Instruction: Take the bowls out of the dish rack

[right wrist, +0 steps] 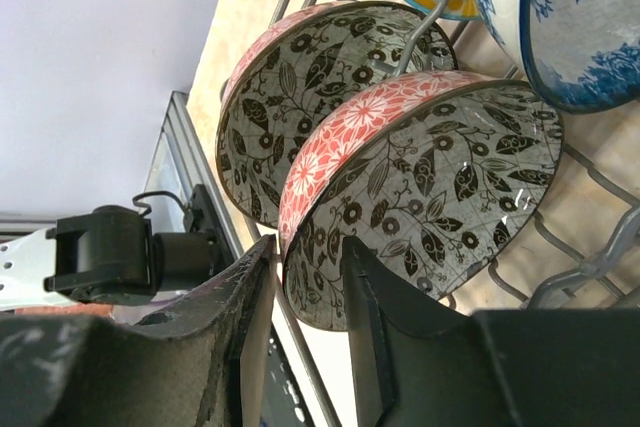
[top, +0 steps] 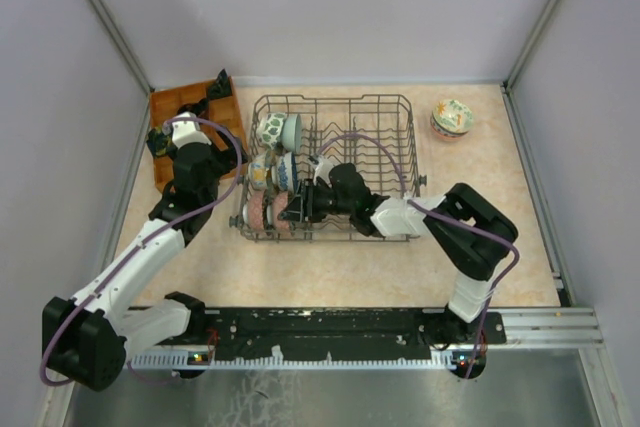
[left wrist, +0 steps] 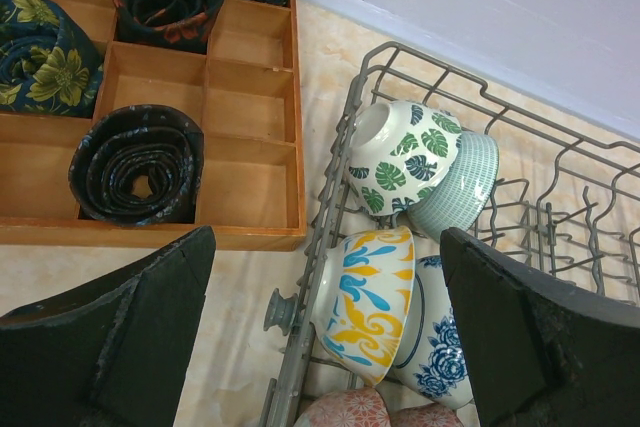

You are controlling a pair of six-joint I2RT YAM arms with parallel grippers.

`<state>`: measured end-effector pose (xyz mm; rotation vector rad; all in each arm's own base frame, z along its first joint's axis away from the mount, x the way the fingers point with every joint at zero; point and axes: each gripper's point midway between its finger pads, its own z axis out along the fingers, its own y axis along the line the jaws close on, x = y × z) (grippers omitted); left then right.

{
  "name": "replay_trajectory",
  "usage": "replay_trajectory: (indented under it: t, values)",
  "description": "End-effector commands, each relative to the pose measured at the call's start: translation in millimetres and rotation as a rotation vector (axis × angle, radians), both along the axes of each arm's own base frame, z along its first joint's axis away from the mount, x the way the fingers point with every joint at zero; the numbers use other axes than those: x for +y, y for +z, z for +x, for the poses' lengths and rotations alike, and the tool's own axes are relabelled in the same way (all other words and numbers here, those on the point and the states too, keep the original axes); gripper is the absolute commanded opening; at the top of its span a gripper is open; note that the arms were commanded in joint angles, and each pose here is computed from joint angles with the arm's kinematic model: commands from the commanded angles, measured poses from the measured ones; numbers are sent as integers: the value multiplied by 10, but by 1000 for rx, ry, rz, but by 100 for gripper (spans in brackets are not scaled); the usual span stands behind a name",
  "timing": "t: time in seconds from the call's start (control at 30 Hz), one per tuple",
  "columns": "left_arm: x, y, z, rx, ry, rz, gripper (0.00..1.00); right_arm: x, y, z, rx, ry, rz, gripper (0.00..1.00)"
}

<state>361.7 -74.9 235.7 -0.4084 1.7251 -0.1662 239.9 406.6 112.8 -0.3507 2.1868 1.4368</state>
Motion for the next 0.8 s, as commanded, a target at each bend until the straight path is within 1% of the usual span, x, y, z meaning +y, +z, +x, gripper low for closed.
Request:
replay_trajectory:
  t: [0.0,0.3,0.47,0.7,0.77]
  values:
    - [-17,105,28,-29,1,-2,99,176,270,22,-53,31,94,31]
    - [-6,111,25,-33,6,-2,99,175,324,21,-66,28,112,11]
    - [3,114,11,-34,8,-1,99,152,455,11,-102,25,147,0]
    - [15,118,0,-34,12,-2,99,112,791,-30,-167,29,220,0]
    - [17,123,1,-36,14,-2,99,82,987,-50,-203,27,254,0]
